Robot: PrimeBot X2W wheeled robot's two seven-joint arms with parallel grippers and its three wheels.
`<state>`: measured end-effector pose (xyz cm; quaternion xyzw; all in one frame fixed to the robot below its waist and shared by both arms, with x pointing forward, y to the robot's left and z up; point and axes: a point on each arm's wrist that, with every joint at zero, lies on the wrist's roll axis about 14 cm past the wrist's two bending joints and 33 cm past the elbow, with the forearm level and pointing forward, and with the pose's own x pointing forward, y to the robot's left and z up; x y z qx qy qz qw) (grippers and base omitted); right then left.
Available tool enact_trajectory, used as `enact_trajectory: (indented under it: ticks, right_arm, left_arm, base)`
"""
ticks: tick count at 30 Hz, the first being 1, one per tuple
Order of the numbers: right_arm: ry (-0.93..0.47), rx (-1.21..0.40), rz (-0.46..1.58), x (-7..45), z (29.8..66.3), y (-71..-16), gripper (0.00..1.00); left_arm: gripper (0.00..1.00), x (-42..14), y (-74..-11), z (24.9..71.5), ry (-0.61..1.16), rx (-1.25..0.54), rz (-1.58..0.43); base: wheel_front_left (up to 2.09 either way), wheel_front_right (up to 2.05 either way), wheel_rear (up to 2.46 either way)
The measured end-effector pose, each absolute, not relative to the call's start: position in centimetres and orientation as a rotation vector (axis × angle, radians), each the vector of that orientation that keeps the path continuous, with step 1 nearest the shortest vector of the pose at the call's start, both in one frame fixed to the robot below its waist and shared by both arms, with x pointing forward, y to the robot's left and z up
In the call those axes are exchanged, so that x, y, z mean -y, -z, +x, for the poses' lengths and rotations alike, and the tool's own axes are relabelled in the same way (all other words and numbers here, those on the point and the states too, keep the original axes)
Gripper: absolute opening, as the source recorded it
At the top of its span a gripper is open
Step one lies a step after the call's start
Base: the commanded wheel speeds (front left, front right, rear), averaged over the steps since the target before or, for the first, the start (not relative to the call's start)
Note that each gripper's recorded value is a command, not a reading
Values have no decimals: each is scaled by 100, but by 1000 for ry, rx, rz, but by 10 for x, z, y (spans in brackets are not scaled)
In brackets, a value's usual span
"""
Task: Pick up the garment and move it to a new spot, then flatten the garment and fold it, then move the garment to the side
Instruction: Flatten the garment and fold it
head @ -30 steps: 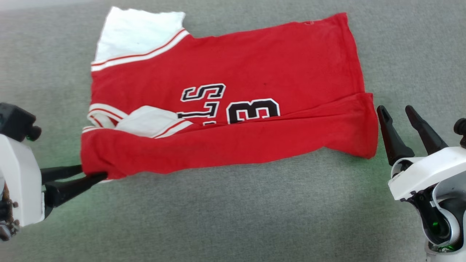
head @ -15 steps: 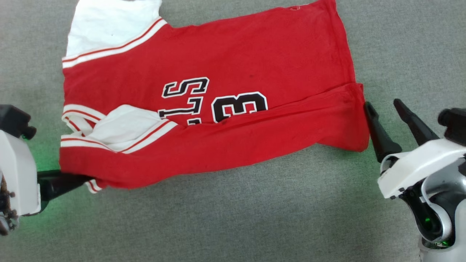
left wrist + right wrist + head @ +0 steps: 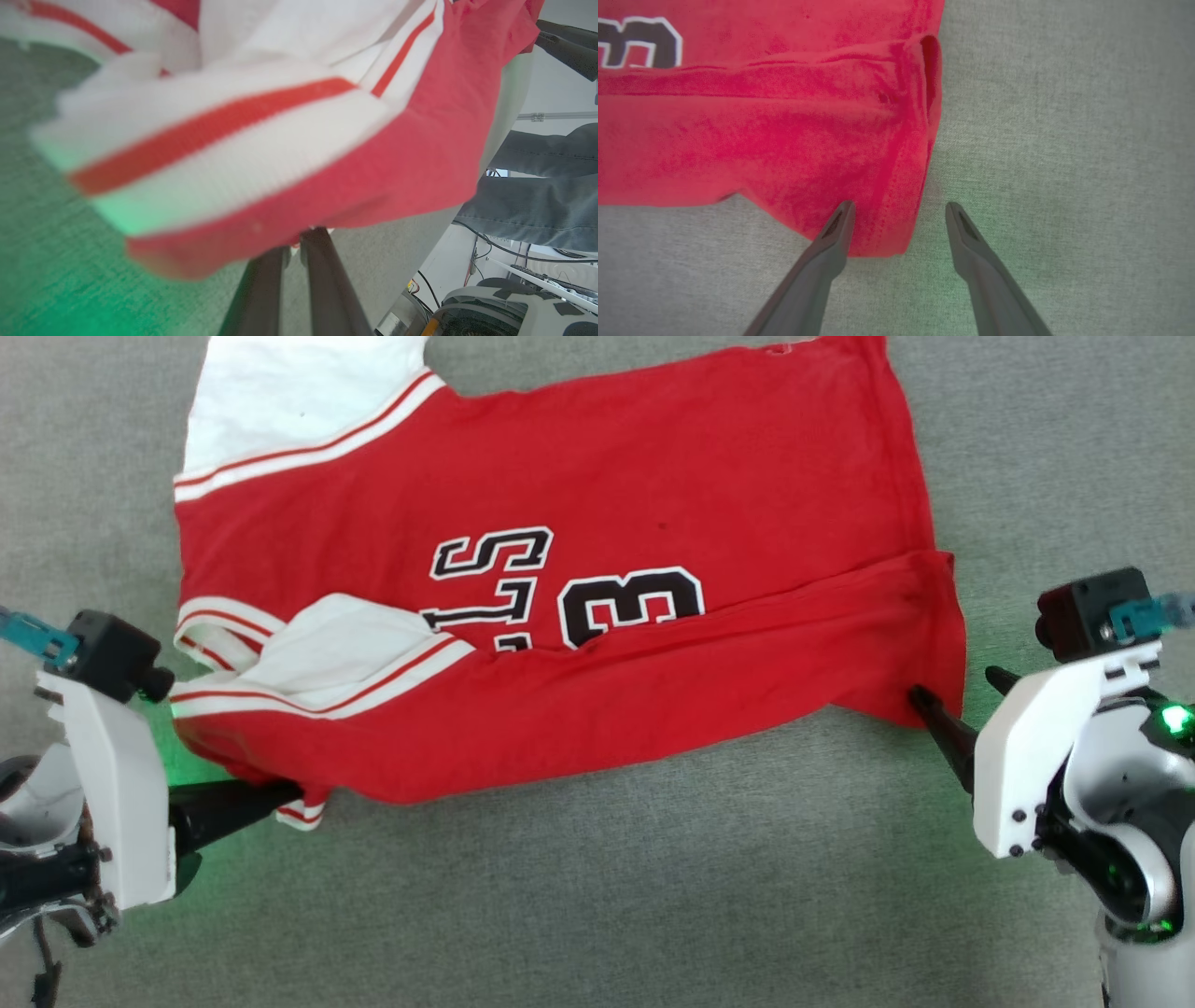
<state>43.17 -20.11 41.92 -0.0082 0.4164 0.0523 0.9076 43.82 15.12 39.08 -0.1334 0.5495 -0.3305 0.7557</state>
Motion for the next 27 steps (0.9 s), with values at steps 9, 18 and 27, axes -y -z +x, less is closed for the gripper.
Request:
enact_trajectory:
  ticks: [9,18,27]
  right_arm:
    - [-109,-1022,-13,196,436,-398,51]
    - [-109,-951,14,196,438,-408,0]
    - [-133,-926,27,203,403,-428,0]
  left_arm:
    - [0,-148,-390,438,733,-1174,-307]
    - [0,-143,-404,437,733,-1091,-340]
    - [0,-151,-429,409,723,-1000,-344]
  base:
    - [0,0,0]
    - [0,0,0]
    - [0,0,0]
